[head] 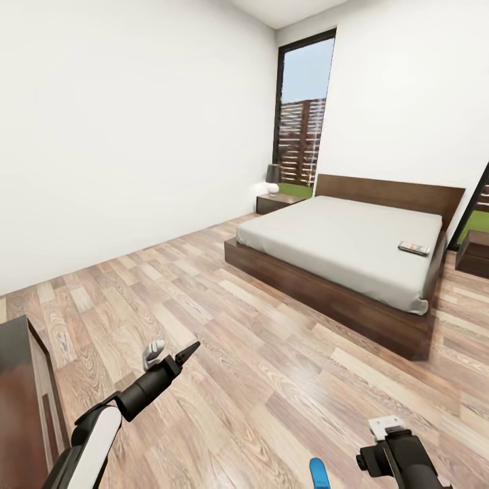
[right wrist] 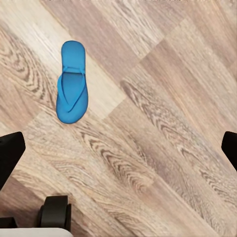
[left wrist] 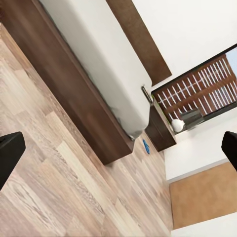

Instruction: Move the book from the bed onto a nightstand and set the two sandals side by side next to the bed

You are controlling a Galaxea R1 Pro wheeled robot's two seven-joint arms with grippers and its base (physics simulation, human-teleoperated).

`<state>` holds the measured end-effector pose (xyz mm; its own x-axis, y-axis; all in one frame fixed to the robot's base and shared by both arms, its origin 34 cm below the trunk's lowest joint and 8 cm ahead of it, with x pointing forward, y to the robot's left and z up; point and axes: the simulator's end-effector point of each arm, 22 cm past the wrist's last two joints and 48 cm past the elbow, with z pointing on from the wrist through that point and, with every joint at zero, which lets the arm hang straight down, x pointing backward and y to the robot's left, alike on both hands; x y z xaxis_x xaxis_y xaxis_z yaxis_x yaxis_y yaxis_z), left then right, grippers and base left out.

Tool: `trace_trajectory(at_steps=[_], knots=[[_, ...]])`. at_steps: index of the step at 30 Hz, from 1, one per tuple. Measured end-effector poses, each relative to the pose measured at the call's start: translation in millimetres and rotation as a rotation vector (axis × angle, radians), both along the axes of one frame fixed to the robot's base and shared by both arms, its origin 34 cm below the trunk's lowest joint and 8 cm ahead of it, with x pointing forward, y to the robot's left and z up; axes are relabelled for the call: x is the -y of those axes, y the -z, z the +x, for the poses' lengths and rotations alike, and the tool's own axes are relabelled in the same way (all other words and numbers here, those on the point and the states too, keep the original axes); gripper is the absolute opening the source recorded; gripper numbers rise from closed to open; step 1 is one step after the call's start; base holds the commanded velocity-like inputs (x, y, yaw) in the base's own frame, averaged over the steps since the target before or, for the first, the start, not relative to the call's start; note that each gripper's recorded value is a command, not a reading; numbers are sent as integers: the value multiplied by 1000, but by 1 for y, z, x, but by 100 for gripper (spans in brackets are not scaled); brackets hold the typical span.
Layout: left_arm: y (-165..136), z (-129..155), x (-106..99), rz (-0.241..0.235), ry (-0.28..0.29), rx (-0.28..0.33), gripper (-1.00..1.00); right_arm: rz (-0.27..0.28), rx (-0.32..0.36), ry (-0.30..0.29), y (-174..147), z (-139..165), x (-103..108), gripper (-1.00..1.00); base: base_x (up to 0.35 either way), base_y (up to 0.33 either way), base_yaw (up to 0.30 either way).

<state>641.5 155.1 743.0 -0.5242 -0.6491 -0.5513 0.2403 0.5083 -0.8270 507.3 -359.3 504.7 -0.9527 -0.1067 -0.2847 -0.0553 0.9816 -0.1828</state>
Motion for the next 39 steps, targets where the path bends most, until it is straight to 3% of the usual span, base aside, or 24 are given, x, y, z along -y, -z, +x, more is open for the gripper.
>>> trace_trajectory(at_steps=[25, 27, 30, 33, 39], knots=[[53, -10, 5, 0, 7, -1, 100, 3, 16, -12, 52, -5, -7, 100, 0, 0, 0], [61, -14, 15, 1, 30, -9, 100, 23, 57, -38, 56, 3, -22, 100, 0, 0, 0], [72, -21, 33, 6, 72, -20, 100, 59, 191, -116, 53, 30, -56, 100, 0, 0, 0], [80, -24, 39, 9, 85, -23, 100, 67, 286, -165, 49, 47, -69, 100, 0, 0, 0], [94, -28, 41, 10, 92, -24, 100, 77, 348, -186, 53, 56, -76, 100, 0, 0, 0]])
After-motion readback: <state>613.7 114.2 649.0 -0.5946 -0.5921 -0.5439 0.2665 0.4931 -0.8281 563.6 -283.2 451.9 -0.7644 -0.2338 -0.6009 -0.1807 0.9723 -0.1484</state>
